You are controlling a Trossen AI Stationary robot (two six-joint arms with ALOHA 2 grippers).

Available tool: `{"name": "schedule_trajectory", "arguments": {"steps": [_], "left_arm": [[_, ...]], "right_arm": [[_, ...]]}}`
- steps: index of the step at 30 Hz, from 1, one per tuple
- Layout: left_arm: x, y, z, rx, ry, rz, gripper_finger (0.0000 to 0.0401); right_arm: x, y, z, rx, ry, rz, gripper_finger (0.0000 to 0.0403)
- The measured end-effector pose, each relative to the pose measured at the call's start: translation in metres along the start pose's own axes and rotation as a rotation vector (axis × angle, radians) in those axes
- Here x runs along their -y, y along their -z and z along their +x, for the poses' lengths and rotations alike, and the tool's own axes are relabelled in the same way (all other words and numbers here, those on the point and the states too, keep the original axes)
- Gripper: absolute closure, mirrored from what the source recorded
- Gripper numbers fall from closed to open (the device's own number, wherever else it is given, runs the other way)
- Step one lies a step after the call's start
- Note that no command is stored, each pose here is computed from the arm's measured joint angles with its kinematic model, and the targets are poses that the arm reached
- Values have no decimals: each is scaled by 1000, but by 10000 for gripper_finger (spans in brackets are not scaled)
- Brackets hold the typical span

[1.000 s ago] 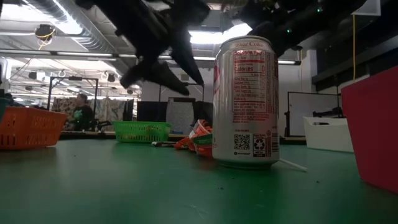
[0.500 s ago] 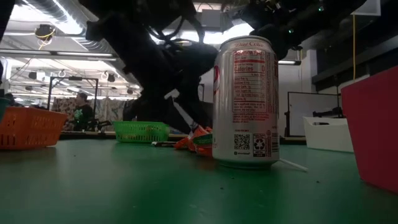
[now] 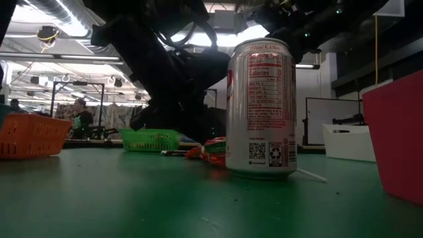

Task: Sort candy
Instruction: Put the orange chocolate into the green bin

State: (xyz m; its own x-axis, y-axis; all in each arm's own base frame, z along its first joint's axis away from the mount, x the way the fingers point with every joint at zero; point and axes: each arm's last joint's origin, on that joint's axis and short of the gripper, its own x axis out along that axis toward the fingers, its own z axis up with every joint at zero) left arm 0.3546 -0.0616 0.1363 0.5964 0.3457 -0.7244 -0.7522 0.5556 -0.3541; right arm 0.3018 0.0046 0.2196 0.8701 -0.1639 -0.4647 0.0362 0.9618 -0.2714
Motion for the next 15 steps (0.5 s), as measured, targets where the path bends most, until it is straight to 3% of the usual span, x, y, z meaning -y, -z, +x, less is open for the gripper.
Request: {"name": "schedule_trajectory", "arguments": {"steps": [6,15], "left_arm": [[1,-9,-10,13,17,32,400],[-2,-47,-44,67,53,95,401]], "right_arm": [[19,5,3,-14,47,120,258],[38,12,5,-30,4,198,258]]}}
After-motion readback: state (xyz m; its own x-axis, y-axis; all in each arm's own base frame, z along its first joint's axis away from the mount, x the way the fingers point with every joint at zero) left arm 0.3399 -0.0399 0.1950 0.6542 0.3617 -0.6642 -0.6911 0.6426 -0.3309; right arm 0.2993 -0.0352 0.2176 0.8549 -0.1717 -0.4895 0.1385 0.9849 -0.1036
